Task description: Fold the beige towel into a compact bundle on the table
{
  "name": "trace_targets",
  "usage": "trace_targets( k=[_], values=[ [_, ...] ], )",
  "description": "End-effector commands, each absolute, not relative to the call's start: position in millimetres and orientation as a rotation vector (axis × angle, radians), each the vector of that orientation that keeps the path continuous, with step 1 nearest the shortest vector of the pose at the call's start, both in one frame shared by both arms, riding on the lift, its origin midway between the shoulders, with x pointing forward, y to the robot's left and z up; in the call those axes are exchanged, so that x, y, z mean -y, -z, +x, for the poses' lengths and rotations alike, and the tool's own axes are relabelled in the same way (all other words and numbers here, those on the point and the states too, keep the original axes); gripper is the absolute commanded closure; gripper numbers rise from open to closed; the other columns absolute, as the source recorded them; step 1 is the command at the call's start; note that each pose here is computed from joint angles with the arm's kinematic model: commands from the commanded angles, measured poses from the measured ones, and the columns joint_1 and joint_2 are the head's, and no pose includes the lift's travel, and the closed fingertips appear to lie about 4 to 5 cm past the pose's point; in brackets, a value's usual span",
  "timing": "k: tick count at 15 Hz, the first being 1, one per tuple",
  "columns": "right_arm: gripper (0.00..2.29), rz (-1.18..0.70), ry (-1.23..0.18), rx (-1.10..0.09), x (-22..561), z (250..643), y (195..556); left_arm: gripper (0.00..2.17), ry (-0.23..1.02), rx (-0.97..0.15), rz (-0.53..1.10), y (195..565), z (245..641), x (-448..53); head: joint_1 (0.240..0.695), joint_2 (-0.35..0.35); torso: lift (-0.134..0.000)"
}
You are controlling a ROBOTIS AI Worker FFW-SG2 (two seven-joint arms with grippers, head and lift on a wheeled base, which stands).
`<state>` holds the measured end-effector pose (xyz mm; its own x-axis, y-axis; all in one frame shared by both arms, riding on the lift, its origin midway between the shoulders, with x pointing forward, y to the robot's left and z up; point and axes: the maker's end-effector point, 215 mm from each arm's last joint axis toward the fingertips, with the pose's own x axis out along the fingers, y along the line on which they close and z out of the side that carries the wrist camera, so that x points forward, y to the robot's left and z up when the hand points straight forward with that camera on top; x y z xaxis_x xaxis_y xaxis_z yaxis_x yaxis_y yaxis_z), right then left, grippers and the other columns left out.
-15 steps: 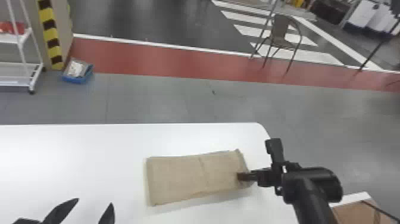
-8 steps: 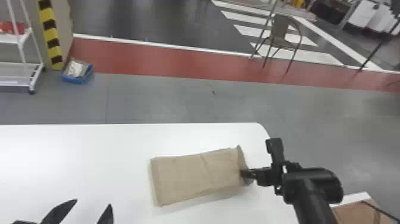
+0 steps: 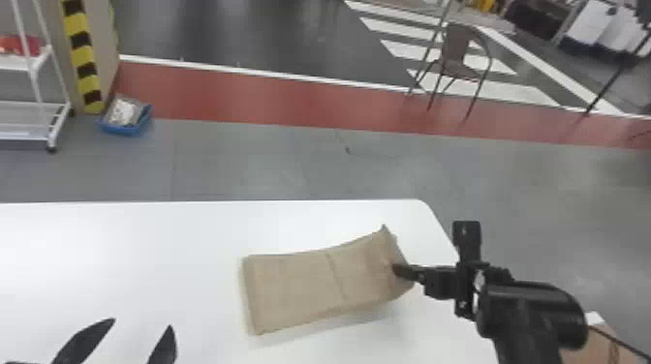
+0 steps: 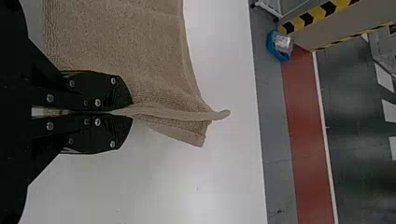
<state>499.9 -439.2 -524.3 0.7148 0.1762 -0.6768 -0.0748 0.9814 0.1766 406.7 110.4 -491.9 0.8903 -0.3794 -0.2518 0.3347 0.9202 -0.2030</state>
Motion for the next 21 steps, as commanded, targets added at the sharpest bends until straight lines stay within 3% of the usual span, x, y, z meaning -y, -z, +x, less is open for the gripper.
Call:
trace_targets(
  k=[1, 5, 9, 16, 21],
  values=[
    [1.66, 0.153, -0.148, -0.747, 430, 500, 505, 0.09, 0.372, -0.292, -0.156, 492, 407, -111, 0.695, -0.350, 0.000],
    [1.66, 0.154, -0.231, -0.728, 375, 504, 477, 0.09, 0.362, -0.292, -0.157, 492, 410, -116, 0.695, -0.350, 0.000],
    [1.66, 0.157, -0.338, -0.705, 302, 511, 444, 0.09, 0.351, -0.295, -0.157, 494, 411, -124, 0.695, -0.282, 0.000],
    [1.66, -0.042, -0.486, -0.777, 212, 489, 468, 0.09, 0.337, -0.294, -0.157, 496, 418, -133, 0.695, -0.128, 0.000],
    [1.64, -0.148, -0.527, -0.817, 179, 485, 497, 0.09, 0.343, -0.294, -0.159, 497, 420, -132, 0.695, -0.077, 0.000]
  ],
)
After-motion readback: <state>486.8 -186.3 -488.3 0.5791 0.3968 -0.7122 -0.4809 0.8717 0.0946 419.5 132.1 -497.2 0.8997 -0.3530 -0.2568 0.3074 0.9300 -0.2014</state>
